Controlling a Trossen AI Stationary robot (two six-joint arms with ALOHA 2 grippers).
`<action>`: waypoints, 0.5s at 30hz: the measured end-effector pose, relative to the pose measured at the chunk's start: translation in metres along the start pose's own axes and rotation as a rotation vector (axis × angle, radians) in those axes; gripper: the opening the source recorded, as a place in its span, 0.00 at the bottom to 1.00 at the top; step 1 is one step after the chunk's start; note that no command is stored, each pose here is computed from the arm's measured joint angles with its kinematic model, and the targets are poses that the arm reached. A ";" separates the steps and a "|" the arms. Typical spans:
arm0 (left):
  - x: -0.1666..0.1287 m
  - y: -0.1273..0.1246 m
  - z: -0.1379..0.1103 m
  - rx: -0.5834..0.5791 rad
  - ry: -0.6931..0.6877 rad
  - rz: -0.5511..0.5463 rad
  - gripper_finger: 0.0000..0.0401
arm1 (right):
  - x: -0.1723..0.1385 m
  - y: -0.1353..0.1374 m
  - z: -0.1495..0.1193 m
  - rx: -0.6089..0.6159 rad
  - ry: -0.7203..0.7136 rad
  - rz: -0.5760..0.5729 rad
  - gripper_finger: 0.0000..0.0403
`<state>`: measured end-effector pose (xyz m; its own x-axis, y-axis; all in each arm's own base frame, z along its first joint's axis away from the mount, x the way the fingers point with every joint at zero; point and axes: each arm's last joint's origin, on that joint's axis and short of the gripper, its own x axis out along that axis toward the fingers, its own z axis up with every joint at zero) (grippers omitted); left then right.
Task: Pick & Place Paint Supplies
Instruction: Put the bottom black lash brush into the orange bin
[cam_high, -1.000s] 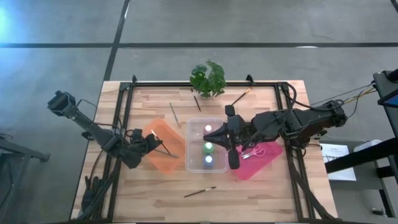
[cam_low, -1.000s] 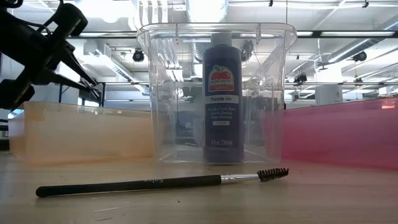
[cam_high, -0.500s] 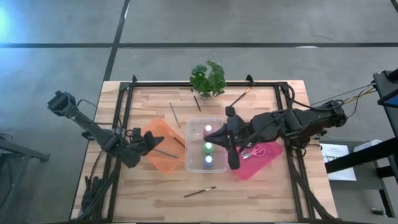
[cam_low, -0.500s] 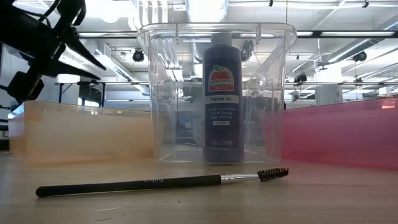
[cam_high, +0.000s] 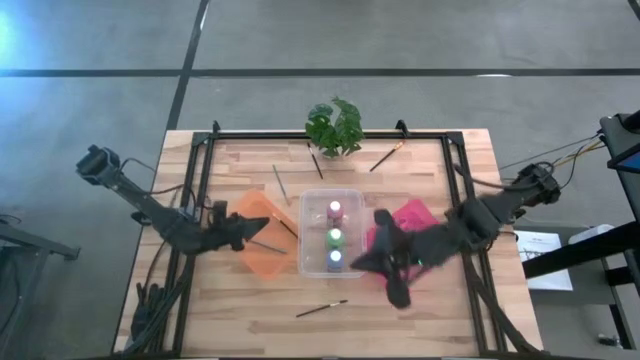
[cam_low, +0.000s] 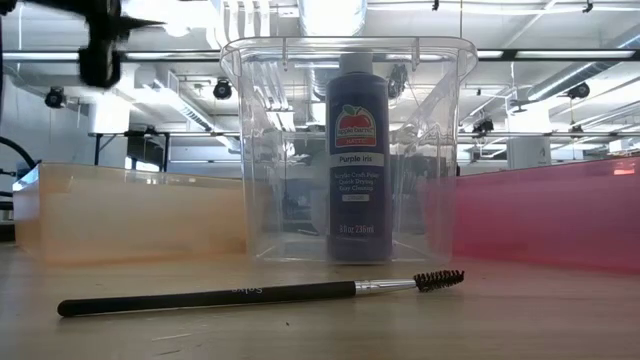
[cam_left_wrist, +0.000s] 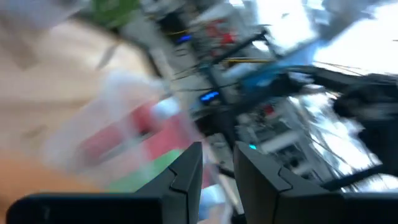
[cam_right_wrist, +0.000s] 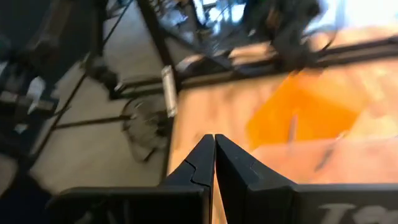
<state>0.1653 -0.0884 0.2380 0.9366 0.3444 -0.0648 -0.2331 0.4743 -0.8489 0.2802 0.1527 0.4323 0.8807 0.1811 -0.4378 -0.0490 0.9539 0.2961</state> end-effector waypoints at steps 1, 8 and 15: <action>-0.001 -0.006 0.004 0.040 -0.005 -0.049 0.24 | 0.001 0.006 -0.007 0.006 0.021 0.020 0.03; -0.010 -0.033 0.028 0.184 -0.100 -0.287 0.24 | 0.017 0.050 -0.074 0.191 0.162 0.185 0.03; -0.015 -0.036 0.036 0.225 -0.095 -0.353 0.24 | 0.050 0.084 -0.113 0.509 -0.004 0.432 0.03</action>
<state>0.1500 -0.0817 0.2884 0.9434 0.1969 0.2668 0.0367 0.7376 -0.6742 0.2666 0.2690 0.3398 0.8335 0.5199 -0.1868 -0.1704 0.5636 0.8083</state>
